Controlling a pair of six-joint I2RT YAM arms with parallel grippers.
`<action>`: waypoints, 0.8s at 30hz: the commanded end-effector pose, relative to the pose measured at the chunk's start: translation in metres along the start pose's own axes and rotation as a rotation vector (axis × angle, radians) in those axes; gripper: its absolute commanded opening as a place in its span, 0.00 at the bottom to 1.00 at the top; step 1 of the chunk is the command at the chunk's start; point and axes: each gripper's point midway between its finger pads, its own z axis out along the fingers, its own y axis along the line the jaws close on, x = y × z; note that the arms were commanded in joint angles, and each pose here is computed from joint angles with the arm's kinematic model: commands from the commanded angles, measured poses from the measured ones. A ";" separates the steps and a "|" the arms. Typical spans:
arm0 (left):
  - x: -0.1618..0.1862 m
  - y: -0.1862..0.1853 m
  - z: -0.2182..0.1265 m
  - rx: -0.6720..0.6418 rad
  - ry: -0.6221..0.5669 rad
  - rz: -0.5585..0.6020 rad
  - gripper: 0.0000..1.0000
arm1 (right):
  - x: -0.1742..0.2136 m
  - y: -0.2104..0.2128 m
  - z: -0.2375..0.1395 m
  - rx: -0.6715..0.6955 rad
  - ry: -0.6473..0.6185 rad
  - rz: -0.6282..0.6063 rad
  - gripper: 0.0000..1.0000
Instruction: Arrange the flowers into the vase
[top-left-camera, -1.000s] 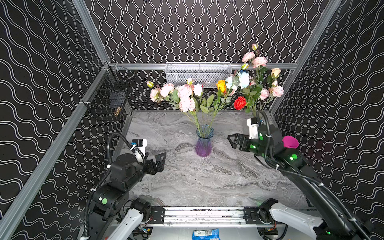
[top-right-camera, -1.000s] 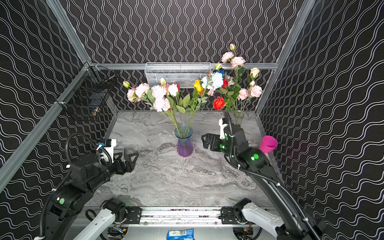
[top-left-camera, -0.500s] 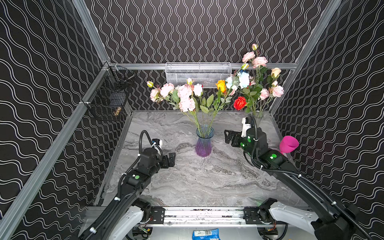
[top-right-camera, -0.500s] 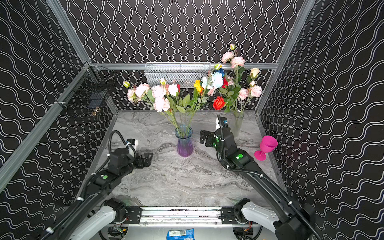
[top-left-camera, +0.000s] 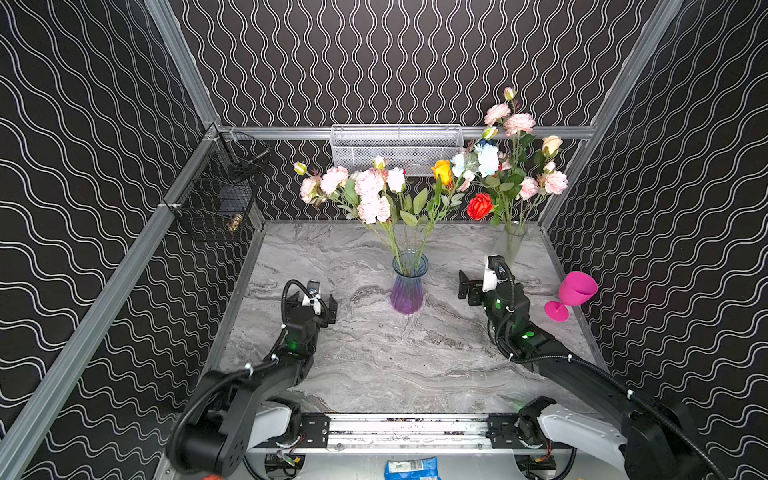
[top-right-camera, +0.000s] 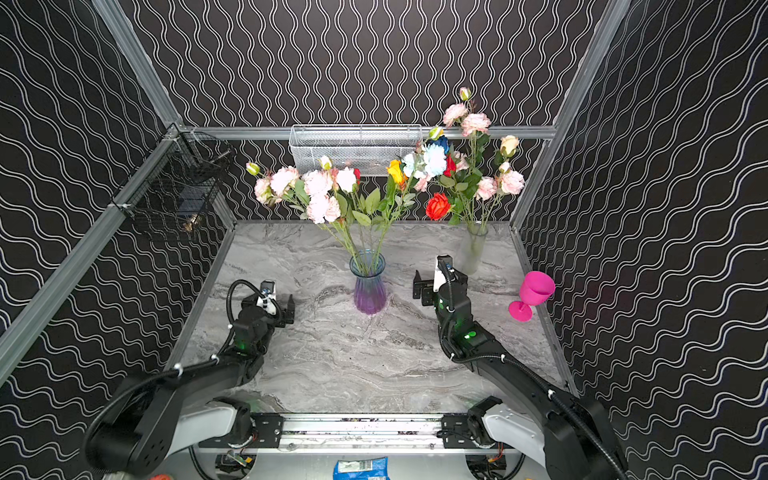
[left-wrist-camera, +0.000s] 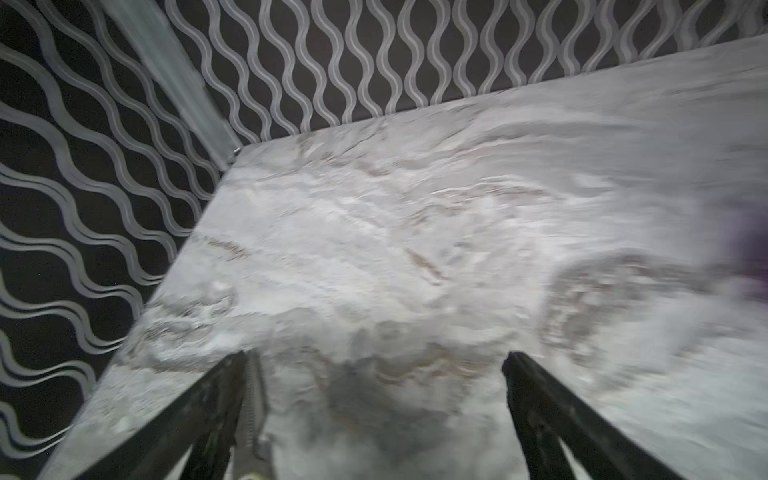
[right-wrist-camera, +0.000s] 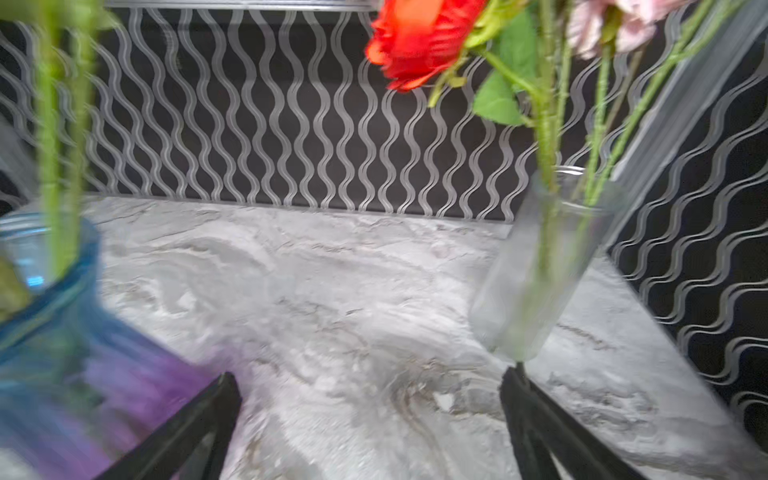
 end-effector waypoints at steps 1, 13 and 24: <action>-0.014 0.003 0.018 0.044 -0.100 -0.032 0.99 | -0.016 -0.026 0.005 0.087 -0.094 -0.034 0.99; 0.020 0.014 0.055 0.076 0.028 -0.130 0.99 | 0.067 -0.113 -0.010 0.359 -0.157 0.039 0.99; 0.017 0.000 0.059 0.141 0.032 -0.086 0.99 | 0.111 -0.157 0.027 0.330 0.004 0.207 0.99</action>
